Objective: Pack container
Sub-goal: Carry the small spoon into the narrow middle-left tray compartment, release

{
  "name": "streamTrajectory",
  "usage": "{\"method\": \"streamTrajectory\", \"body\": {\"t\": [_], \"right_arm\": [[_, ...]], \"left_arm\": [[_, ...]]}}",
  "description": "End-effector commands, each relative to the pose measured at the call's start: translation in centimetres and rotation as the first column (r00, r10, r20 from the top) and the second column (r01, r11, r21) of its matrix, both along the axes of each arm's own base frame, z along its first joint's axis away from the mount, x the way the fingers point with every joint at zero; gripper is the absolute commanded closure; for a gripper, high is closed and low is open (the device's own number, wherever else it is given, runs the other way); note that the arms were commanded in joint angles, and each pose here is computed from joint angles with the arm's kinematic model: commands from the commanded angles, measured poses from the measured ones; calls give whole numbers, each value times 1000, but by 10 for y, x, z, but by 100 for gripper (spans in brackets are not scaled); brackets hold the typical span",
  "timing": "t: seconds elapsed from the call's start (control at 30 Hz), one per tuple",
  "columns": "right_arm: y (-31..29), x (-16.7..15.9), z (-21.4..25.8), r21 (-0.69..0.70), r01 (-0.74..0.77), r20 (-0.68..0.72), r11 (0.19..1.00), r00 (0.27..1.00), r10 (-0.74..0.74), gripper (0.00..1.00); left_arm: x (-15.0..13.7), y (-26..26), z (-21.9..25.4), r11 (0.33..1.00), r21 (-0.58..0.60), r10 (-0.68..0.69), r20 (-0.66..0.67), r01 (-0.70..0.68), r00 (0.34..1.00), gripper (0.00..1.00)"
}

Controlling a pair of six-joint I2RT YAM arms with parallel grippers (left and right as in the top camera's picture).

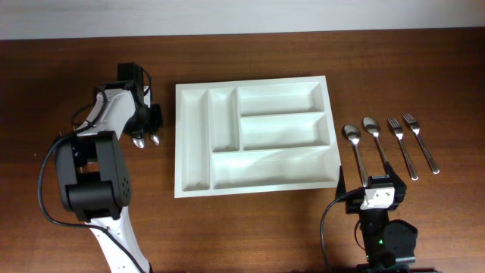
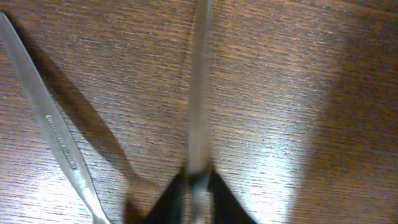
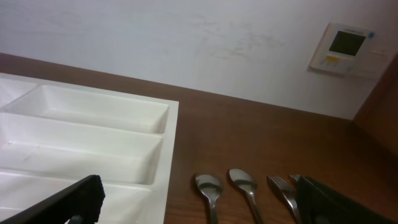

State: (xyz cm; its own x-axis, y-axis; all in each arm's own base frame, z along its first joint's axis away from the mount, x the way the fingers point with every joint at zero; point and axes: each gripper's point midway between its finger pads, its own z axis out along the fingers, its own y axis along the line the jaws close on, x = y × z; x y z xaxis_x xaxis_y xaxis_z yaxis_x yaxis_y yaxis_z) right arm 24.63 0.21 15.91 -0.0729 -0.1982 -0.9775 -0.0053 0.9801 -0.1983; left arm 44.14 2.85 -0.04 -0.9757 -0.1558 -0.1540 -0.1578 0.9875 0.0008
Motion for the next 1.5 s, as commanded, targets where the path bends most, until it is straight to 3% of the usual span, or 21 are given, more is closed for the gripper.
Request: {"method": "streamTrajectory", "body": {"t": [0.0, 0.3, 0.53, 0.7, 0.9, 1.1, 1.47], "right_arm": [[2, 0, -3, -6, -10, -3, 1000, 1000, 10, 1], [2, 0, -3, -6, -10, -3, 1000, 1000, 10, 1], [2, 0, -3, -6, -10, -3, 1000, 1000, 10, 1], [2, 0, -3, -6, -10, -3, 1000, 1000, 10, 1], [2, 0, -3, -6, -10, -3, 1000, 1000, 10, 1], [2, 0, -3, -6, -10, -3, 1000, 1000, 10, 1], [2, 0, -3, -6, -10, -3, 1000, 1000, 10, 1]], "left_arm": [[-5, -4, -17, 1000, -16, 1, -43, -2, 999, 92], [15, -7, 10, 999, -34, -2, 4, 2, 1000, 98], [48, -23, 91, 995, -94, -26, 101, 36, 994, 98], [47, -83, 141, 975, -166, -125, 138, 147, 983, 98], [31, -160, 140, 941, -153, -284, 131, 303, 950, 98], [21, -206, 135, 915, -34, -394, 134, 402, 909, 98], [14, -220, 130, 908, 5, -416, 122, 418, 901, 98]]}}
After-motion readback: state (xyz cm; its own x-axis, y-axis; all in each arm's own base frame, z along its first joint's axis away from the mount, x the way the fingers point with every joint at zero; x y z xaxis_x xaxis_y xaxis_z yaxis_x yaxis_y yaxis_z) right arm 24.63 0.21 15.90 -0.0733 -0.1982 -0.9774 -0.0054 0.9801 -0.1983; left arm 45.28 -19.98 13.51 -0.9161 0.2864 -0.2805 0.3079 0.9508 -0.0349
